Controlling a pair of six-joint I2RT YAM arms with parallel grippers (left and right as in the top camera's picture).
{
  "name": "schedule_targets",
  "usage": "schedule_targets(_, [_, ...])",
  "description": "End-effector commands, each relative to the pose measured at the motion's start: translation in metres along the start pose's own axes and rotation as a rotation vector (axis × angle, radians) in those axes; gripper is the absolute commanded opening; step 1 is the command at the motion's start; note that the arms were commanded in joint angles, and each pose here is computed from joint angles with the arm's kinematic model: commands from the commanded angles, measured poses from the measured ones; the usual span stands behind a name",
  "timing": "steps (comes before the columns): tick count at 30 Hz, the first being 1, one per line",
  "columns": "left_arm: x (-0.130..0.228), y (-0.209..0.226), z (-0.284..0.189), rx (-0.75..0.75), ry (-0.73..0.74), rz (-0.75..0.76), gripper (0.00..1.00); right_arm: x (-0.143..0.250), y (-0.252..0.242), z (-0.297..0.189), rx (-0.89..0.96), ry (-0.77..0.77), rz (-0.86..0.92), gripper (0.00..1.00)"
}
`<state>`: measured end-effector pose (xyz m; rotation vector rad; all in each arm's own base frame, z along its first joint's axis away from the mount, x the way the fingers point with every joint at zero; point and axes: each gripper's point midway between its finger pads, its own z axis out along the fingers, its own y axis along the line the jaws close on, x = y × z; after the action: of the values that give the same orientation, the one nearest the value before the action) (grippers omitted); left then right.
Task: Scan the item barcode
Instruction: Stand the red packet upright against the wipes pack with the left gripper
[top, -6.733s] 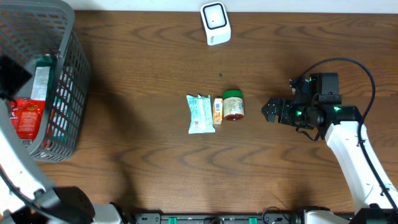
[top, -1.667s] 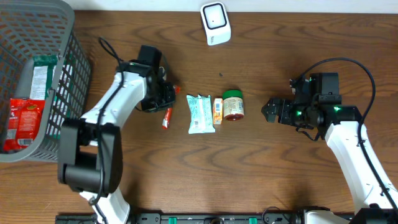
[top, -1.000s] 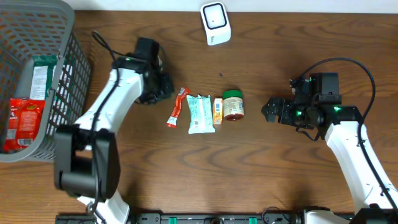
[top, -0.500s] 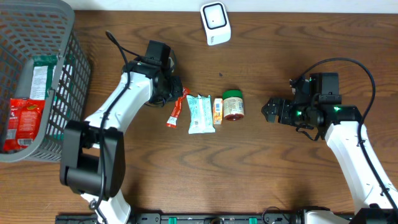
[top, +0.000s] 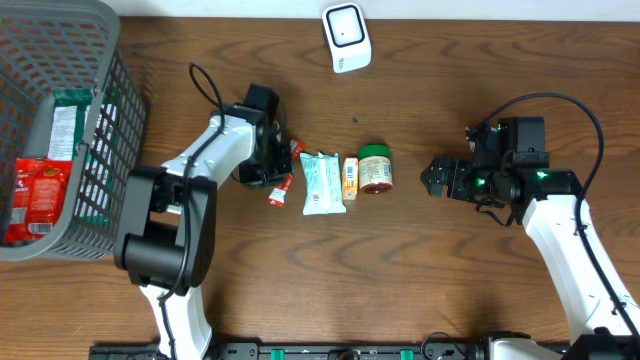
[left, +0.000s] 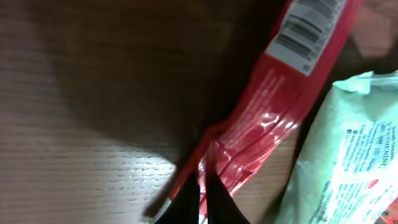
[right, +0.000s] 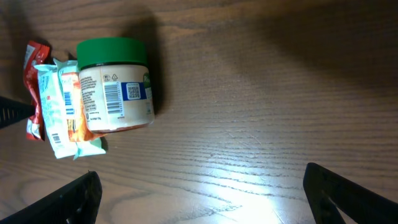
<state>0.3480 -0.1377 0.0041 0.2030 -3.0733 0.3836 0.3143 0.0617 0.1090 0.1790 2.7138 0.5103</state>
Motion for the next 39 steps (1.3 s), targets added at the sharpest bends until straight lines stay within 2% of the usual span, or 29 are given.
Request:
schedule_targets(1, [0.027,0.013,0.021,-0.042,0.092,0.008,0.08,-0.003,0.007,-0.002,-0.015,-0.007,-0.007,0.99])
schedule_targets(8, [0.036,0.036,0.011,-0.167,0.089,0.005,0.07,-0.003,0.007,-0.002,-0.015,-0.007,-0.007,0.99])
schedule_targets(11, [0.031,0.030,-0.010,-0.151,0.030,0.003,0.08,-0.003,0.007,-0.002,-0.014,-0.007,-0.007,0.99])
schedule_targets(15, [0.021,0.017,-0.042,-0.104,-0.079,0.016,0.15,-0.003,0.007,-0.002,-0.014,-0.007,-0.007,0.99])
schedule_targets(19, [0.005,0.005,-0.058,-0.061,-0.177,0.036,0.17,-0.003,0.007,-0.002,-0.015,-0.007,-0.007,0.99])
schedule_targets(22, [-0.004,0.001,-0.055,-0.047,-0.209,0.043,0.11,-0.003,0.007,-0.002,-0.015,-0.007,-0.007,0.99])
schedule_targets(32, [-0.016,-0.003,-0.024,-0.048,-0.196,0.043,0.11,-0.003,0.007,-0.002,-0.015,-0.007,-0.007,0.99])
schedule_targets(39, [-0.010,-0.008,0.003,-0.070,-0.150,0.070,0.10,-0.003,0.007,-0.002,-0.015,-0.007,-0.007,0.99])
